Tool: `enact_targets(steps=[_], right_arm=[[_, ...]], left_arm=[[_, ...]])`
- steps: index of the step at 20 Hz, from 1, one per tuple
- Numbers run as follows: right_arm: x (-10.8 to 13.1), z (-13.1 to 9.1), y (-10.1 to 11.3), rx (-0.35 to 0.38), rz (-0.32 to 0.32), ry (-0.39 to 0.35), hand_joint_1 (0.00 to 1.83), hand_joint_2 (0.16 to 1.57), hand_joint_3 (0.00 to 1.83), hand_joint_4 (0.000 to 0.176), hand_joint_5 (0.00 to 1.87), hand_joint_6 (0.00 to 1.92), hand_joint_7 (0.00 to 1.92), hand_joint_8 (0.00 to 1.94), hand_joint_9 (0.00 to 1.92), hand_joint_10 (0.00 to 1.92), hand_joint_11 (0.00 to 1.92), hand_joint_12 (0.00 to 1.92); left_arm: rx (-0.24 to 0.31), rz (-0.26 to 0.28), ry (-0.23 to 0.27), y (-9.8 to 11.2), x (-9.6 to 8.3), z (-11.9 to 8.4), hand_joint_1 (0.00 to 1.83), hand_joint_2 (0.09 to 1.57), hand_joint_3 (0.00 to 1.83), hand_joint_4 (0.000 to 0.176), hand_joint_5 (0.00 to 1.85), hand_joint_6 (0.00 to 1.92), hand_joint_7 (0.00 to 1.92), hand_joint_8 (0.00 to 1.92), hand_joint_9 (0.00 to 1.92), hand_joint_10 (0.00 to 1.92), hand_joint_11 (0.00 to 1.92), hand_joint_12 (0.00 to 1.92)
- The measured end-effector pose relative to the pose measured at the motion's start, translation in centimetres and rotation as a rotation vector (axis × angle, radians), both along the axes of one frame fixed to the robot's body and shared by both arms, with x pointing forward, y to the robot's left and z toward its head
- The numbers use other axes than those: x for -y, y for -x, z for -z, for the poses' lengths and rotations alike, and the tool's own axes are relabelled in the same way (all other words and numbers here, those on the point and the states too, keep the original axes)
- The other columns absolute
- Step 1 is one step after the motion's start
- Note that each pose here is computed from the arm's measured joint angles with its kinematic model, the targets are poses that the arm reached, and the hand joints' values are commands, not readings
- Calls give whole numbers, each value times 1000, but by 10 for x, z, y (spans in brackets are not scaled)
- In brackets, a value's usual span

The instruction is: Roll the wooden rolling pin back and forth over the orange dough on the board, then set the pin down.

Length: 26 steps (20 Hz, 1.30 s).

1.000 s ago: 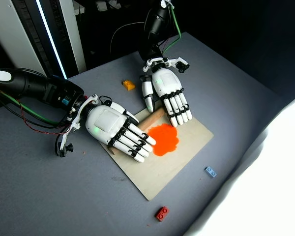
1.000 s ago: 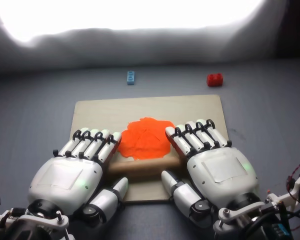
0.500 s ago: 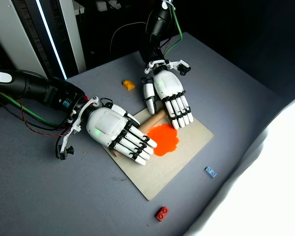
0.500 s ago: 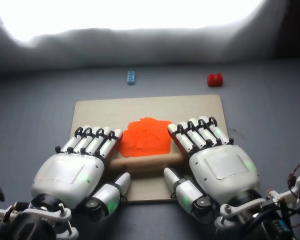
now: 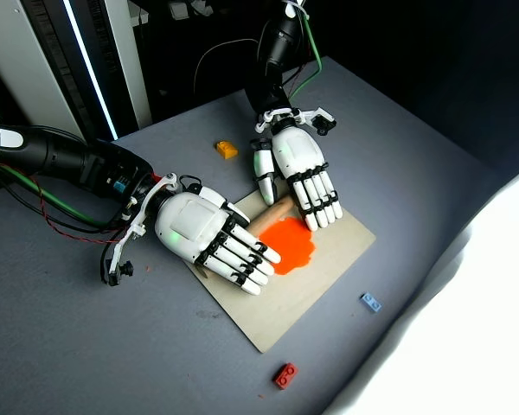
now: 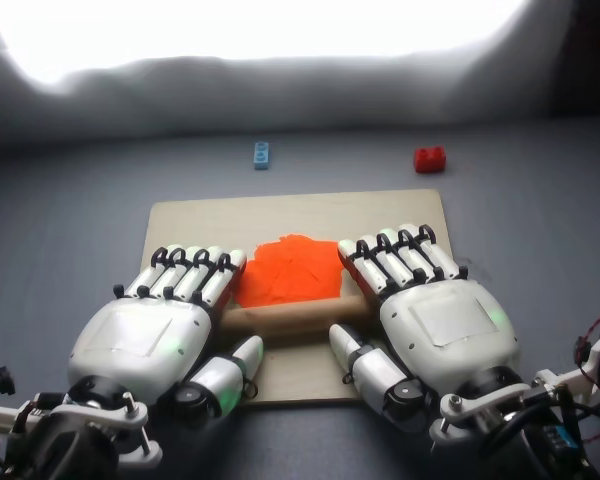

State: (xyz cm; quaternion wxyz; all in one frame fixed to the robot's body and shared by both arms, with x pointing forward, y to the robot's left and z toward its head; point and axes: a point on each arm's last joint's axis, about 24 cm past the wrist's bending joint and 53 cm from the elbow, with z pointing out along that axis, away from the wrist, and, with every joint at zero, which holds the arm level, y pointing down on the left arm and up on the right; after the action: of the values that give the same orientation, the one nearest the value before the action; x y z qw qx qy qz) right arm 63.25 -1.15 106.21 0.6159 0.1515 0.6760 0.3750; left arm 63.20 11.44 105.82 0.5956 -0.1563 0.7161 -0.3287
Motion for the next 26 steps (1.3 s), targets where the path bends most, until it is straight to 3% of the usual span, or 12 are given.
enact_targets(steps=[7, 11, 26], right_arm=[[4, -2, -9, 4, 14, 0, 0, 1567, 9, 0, 172, 4, 175, 5, 122, 6, 0, 248], [4, 0, -12, 3, 18, -3, 0, 1569, 6, 0, 143, 2, 151, 0, 102, 1, 0, 166], [4, -2, -24, 2, 34, -16, 0, 1562, 0, 0, 155, 1, 155, 1, 120, 1, 0, 229]], left_arm=[[0, 0, 1, -7, 0, -2, 0, 1545, 22, 0, 0, 0, 0, 0, 0, 0, 0, 0], [-7, -3, 6, -12, 1, -2, 0, 1543, 20, 0, 0, 0, 0, 0, 0, 0, 0, 0], [-29, -7, 8, -31, -2, -3, 0, 1544, 14, 0, 0, 0, 0, 0, 0, 0, 0, 0]])
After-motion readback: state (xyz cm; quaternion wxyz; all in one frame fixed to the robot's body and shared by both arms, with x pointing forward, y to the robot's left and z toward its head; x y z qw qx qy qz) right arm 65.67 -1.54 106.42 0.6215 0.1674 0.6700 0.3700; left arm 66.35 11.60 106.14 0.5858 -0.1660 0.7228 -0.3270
